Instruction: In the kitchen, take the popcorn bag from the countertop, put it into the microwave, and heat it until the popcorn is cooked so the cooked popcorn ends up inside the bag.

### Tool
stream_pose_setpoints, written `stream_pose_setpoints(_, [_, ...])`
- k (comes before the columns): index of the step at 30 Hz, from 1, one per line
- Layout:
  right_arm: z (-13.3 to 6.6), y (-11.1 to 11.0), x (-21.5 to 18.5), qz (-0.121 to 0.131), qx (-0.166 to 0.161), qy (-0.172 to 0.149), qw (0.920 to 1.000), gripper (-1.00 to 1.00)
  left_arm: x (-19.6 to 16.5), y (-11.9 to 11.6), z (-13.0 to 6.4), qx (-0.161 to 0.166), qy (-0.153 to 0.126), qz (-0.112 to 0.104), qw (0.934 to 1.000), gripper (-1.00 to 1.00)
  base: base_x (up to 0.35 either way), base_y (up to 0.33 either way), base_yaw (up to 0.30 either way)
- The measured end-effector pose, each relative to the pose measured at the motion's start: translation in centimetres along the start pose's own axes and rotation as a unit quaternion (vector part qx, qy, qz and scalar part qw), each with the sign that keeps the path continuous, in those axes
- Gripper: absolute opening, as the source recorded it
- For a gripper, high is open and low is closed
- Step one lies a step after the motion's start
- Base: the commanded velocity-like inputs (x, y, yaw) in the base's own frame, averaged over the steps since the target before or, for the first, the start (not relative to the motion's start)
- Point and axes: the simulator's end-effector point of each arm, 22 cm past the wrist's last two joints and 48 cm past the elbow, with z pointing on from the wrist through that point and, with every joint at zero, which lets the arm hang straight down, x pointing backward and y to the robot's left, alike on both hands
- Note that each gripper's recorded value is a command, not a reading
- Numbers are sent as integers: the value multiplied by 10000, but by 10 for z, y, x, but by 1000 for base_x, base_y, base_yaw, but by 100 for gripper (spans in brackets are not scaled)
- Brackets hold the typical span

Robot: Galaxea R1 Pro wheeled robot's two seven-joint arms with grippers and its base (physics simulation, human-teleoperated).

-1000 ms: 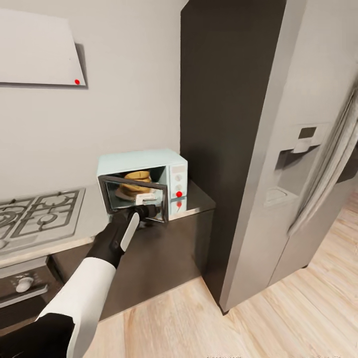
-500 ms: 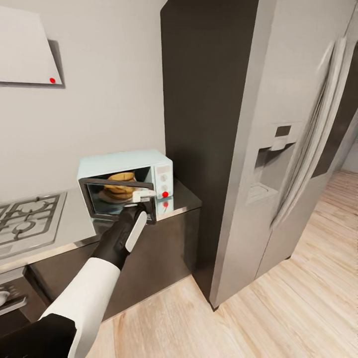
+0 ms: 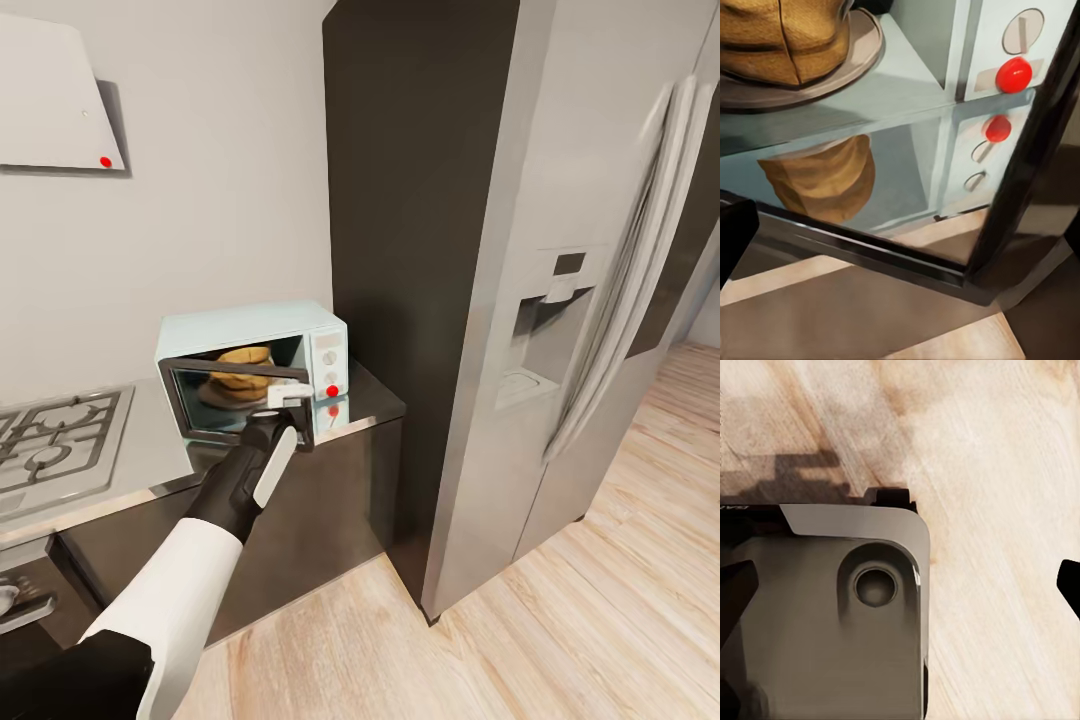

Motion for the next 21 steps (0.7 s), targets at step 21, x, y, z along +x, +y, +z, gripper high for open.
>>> stream_pose_setpoints(21, [0, 4, 0, -9, -26, -11, 10000, 100, 1, -4, 0, 70, 12, -23, 10000, 100, 133, 0, 0])
